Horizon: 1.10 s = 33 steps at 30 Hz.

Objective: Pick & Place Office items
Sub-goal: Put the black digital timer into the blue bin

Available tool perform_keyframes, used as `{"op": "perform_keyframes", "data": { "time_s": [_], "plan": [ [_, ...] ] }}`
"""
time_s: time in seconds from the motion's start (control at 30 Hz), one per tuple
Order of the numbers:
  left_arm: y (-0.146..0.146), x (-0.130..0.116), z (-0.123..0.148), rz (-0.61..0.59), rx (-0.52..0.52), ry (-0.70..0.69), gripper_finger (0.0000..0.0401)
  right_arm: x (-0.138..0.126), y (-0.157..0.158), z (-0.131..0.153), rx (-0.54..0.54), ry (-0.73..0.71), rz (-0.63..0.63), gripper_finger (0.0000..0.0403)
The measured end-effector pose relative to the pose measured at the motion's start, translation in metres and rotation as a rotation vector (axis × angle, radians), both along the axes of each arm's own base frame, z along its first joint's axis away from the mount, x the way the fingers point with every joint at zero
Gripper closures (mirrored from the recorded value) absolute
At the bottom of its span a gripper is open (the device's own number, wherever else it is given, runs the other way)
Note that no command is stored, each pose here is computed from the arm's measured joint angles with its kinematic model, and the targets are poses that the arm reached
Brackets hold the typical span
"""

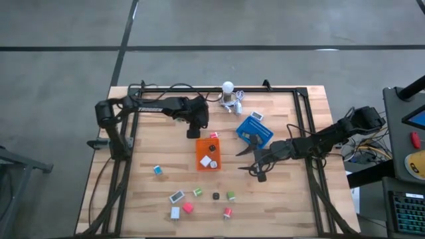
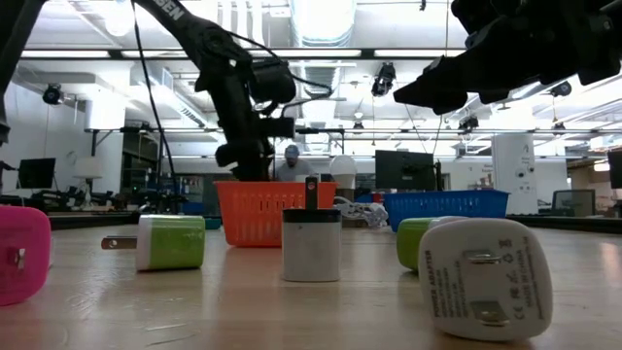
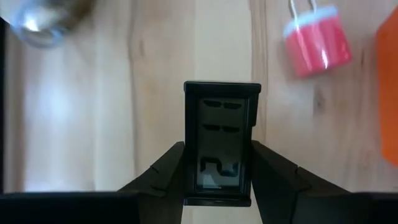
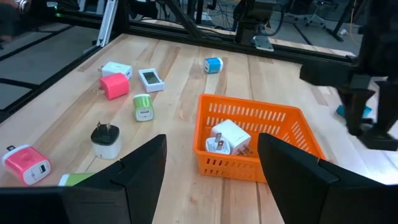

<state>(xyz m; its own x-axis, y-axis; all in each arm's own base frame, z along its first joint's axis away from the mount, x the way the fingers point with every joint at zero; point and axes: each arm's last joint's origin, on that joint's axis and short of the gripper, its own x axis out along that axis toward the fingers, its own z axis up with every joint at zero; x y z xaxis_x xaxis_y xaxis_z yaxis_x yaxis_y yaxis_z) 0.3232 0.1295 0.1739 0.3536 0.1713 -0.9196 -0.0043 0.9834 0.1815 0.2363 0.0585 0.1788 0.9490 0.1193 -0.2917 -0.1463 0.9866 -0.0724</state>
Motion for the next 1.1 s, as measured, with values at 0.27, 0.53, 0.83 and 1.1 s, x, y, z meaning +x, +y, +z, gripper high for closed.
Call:
{"op": "perform_keyframes", "data": {
  "time_s": [0.27, 0.53, 0.83, 1.1],
  "plan": [
    [-0.004, -0.009, 0.018, 0.015, 0.032, -0.181, 0.026, 0.0, 0.0, 0.0, -0.001, 0.001, 0.0, 0.0156],
    [-0.014, -0.017, 0.021, 0.007, -0.001, -0.443, 0.026, 0.0, 0.0, 0.0, -0.013, -0.009, 0.003, 0.0156],
    [-0.03, -0.012, 0.012, -0.054, -0.005, -0.698, 0.026, 0.0, 0.0, 0.005, -0.036, -0.088, 0.009, 0.0156],
    [-0.038, -0.008, 0.019, -0.089, -0.025, -0.861, 0.026, 0.002, -0.001, 0.019, -0.089, -0.25, 0.009, 0.0156]
  ]
}}
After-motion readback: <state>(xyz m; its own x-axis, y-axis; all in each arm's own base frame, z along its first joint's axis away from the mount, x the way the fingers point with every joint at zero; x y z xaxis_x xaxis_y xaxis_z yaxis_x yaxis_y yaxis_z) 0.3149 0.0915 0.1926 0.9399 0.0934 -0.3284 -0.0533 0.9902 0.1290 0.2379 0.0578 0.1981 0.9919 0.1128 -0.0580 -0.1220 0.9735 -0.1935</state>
